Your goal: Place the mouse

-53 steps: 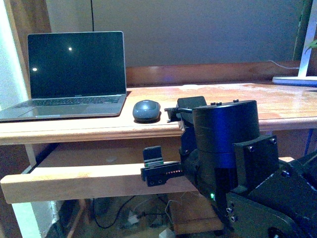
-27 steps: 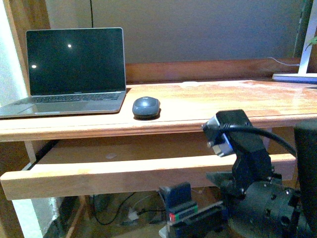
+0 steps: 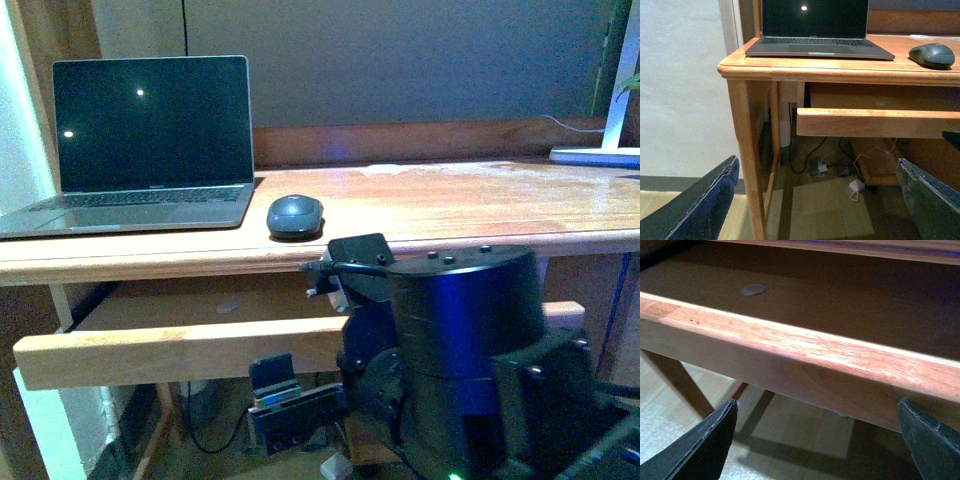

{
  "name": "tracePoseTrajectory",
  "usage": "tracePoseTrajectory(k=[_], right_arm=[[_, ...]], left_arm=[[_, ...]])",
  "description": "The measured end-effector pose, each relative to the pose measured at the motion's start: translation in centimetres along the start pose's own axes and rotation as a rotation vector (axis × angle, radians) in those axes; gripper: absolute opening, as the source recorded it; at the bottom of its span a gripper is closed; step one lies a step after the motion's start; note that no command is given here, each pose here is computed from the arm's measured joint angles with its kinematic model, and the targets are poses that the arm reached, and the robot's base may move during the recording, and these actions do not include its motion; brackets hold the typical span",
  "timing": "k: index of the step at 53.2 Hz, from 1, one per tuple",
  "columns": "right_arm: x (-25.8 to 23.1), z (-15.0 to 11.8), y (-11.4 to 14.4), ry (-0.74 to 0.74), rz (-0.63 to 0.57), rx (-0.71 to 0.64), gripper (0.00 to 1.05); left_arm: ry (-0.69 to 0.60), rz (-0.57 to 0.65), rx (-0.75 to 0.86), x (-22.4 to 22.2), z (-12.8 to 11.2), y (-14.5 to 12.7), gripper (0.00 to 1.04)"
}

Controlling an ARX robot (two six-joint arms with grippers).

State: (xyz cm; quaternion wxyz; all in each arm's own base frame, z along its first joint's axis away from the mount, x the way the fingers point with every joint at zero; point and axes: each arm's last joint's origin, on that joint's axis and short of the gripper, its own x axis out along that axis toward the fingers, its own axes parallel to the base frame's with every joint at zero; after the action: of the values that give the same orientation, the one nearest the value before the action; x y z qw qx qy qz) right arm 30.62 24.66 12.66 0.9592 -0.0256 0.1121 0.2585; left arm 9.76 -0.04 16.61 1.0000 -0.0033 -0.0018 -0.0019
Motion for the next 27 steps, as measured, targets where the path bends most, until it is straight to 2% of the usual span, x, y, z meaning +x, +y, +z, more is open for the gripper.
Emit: tracePoseTrajectory(k=[17, 27], right_arm=[[4.7, 1.6, 0.1, -0.009, -0.174, -0.006, 0.97], [4.7, 1.7, 0.3, -0.012, -0.182, 0.011, 0.97]], left_arm=[[0.000, 0.000, 0.000, 0.0, 0.0, 0.0, 0.97], [0.000, 0.000, 0.000, 0.0, 0.0, 0.0, 0.97]])
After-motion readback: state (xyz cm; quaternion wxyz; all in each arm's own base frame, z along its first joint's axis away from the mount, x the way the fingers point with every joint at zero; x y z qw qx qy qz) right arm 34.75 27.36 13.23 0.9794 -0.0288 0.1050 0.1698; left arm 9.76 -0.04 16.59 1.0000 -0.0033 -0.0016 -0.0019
